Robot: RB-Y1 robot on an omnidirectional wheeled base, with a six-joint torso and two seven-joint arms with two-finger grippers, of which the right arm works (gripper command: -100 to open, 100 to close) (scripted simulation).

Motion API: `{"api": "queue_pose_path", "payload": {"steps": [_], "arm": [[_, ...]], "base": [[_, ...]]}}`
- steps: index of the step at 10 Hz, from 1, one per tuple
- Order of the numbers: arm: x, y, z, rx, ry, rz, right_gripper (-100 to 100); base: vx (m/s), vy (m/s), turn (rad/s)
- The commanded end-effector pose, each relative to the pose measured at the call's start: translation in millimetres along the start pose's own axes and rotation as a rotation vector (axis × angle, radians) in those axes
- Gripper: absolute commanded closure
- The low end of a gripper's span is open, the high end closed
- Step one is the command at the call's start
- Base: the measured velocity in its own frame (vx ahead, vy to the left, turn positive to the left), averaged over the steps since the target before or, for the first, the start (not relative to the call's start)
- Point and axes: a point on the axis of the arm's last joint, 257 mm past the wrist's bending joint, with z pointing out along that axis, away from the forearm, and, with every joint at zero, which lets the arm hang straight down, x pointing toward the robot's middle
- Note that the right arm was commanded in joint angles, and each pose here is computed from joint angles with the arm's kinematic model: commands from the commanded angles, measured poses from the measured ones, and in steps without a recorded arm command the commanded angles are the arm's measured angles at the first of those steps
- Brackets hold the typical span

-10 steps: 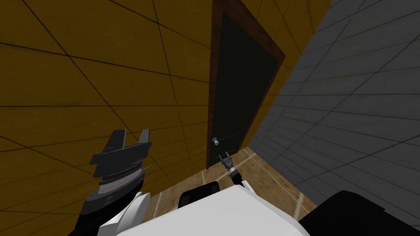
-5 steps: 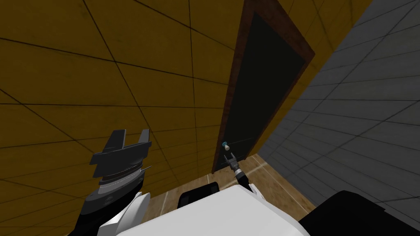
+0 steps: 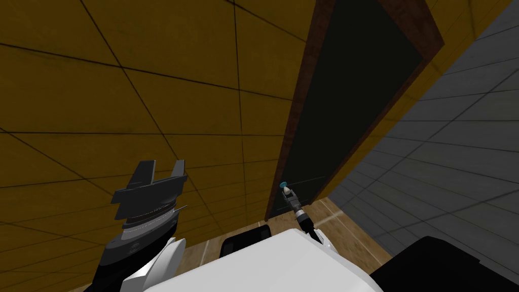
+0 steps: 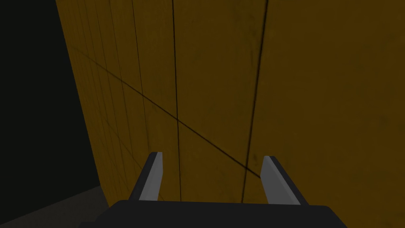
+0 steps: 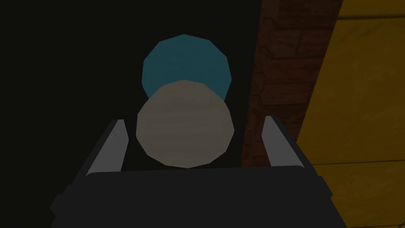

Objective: Pull the door open

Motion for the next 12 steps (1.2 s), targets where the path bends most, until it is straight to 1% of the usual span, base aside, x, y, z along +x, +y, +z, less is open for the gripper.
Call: {"api": "queue_pose_path", "payload": {"steps": [1, 2, 7, 8, 9, 10, 12], "arm": [[0.0, 0.0, 0.0, 0.000, 0.000, 0.000, -100], [0.0, 0.0, 0.0, 0.000, 0.000, 0.000, 100], [0.0, 0.0, 0.0, 0.000, 0.000, 0.000, 100], [-1.8, -3.2, 1.9, 0.008, -0.004, 0.039, 100], [-2.1, -3.4, 2.3, 0.010, -0.006, 0.050, 100], [-2.8, -4.1, 3.6, 0.014, -0.009, 0.087, 100], [-3.6, -4.7, 4.8, 0.019, -0.013, 0.125, 100]], "base": [[0.068, -0.007, 0.039], [-0.012, -0.005, -0.045], [-0.009, -0.002, 0.001], [-0.034, -0.016, 0.061], [-0.056, -0.025, 0.069], [-0.069, -0.022, 0.088], [-0.068, -0.028, 0.055]]}}
